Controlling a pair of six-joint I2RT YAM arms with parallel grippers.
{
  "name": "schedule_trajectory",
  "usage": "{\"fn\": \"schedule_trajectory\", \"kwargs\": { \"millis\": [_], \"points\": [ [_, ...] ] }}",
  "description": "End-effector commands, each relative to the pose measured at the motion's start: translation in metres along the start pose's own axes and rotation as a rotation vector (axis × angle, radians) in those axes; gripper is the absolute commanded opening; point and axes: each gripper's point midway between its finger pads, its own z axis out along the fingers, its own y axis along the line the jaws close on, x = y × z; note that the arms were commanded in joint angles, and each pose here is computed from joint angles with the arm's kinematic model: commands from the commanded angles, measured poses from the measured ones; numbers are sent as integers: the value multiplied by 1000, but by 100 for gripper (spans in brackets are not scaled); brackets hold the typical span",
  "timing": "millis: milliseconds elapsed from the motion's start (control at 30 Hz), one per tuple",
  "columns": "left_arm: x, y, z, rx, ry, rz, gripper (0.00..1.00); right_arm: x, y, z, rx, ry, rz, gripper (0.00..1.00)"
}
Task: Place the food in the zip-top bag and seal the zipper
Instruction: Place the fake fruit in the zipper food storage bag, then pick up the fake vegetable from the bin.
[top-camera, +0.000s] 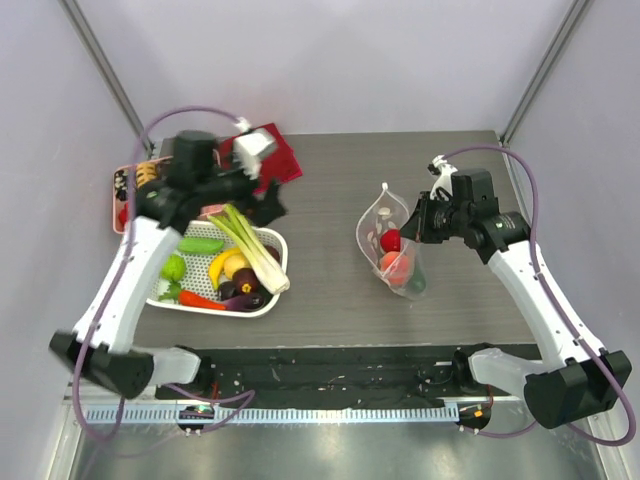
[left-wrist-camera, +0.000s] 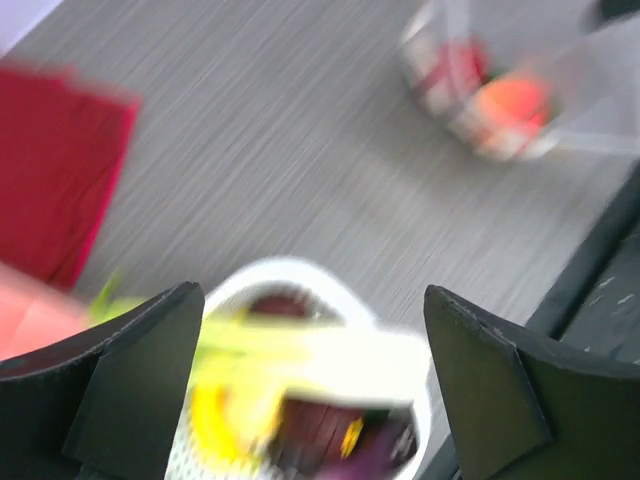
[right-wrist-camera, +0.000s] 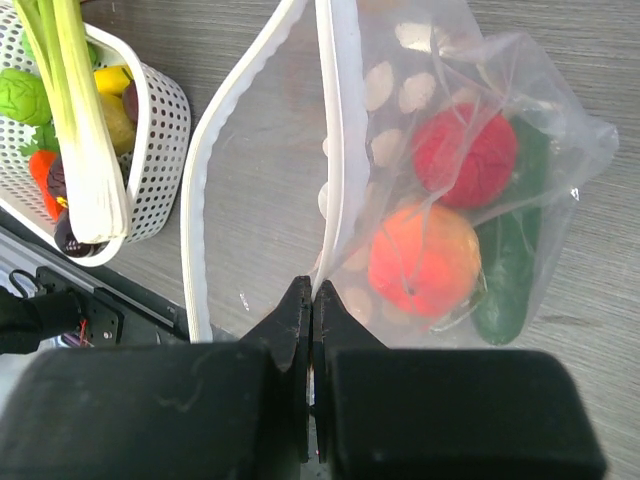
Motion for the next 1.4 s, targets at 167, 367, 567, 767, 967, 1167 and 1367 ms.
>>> {"fn": "schedule_trajectory", "kwargs": {
  "millis": [167, 367, 567, 767, 967, 1167, 1367],
  "points": [
    [176, -33, -102, 122, 392, 84, 91, -2, 6, -6, -30, -22, -16, 1],
    [213, -69, -98, 326, 350, 235, 84, -9, 10, -5, -40, -26, -15, 1],
    [220, -73, -73, 455, 263, 379, 86, -9, 10, -6, -40, -29, -11, 1],
    [234, -66, -44, 512, 294, 488, 86, -9, 8, -6, -35, -27, -14, 1],
    [242, -56, -28, 541, 332, 543, 86, -6, 9, -3, -43, -13, -7, 1],
    [253, -43, -17, 551, 380, 572, 88, -6, 7, -2, -42, -10, -2, 1],
    [259, -37, -16, 566, 427, 578, 87, -5, 7, 0, -42, -5, 4, 1]
  ]
}}
